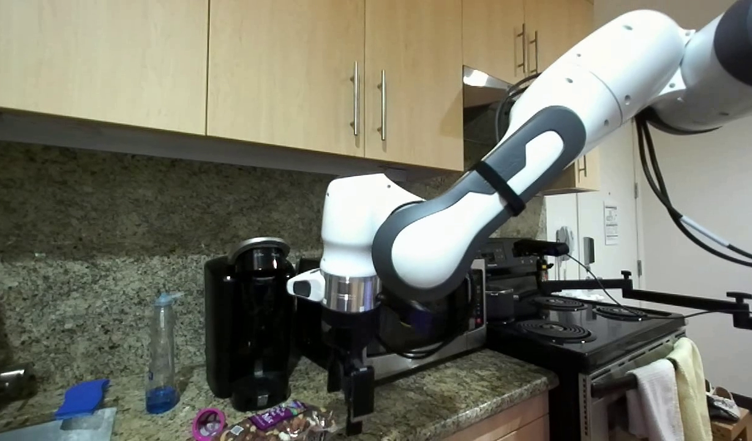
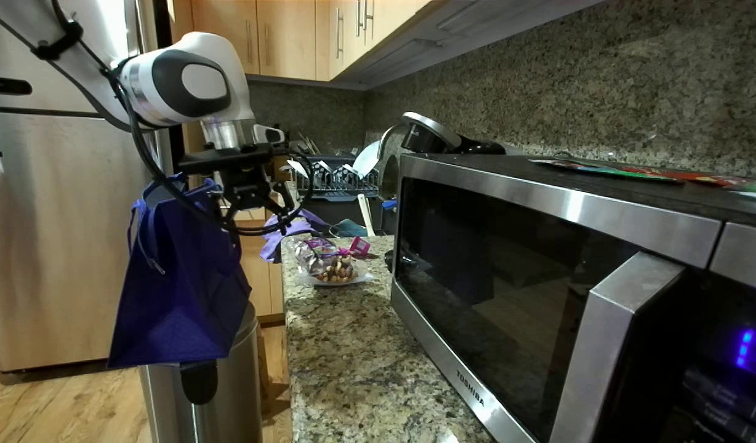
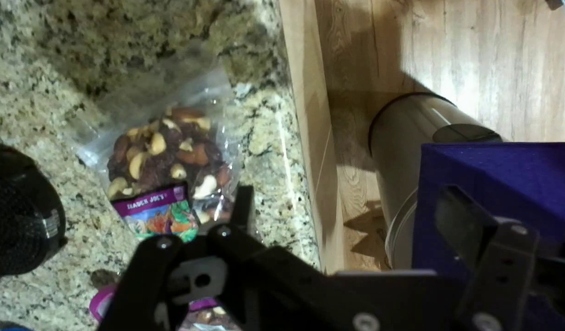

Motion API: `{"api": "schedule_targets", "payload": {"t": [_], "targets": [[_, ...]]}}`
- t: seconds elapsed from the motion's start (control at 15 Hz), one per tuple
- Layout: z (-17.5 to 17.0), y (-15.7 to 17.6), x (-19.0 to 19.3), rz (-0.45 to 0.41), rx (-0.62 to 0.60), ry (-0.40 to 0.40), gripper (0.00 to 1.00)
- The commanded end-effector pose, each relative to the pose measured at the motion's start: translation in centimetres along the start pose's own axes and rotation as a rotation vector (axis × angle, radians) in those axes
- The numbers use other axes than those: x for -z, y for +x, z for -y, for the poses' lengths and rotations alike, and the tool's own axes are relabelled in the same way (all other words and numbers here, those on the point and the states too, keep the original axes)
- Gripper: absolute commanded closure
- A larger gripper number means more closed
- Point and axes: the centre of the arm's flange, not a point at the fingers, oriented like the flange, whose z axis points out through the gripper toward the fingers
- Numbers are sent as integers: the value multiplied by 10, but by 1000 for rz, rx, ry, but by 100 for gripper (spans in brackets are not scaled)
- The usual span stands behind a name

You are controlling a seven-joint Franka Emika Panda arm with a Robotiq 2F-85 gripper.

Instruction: Pick the plastic bag from the counter and put it inside the blue bag

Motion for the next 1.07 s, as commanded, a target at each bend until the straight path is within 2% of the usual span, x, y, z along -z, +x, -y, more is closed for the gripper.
{"api": "schedule_targets", "payload": {"t": [0.0, 0.27, 0.53, 0.8, 1.0], "targets": [[-10, 26, -23, -31, 90, -60, 0], [-22, 41, -47, 10, 180, -170, 0], [-34, 55, -70, 13, 252, -206, 0], [-39, 64, -103, 12, 241, -211, 0], [-53, 67, -112, -38, 200, -281, 0]]}}
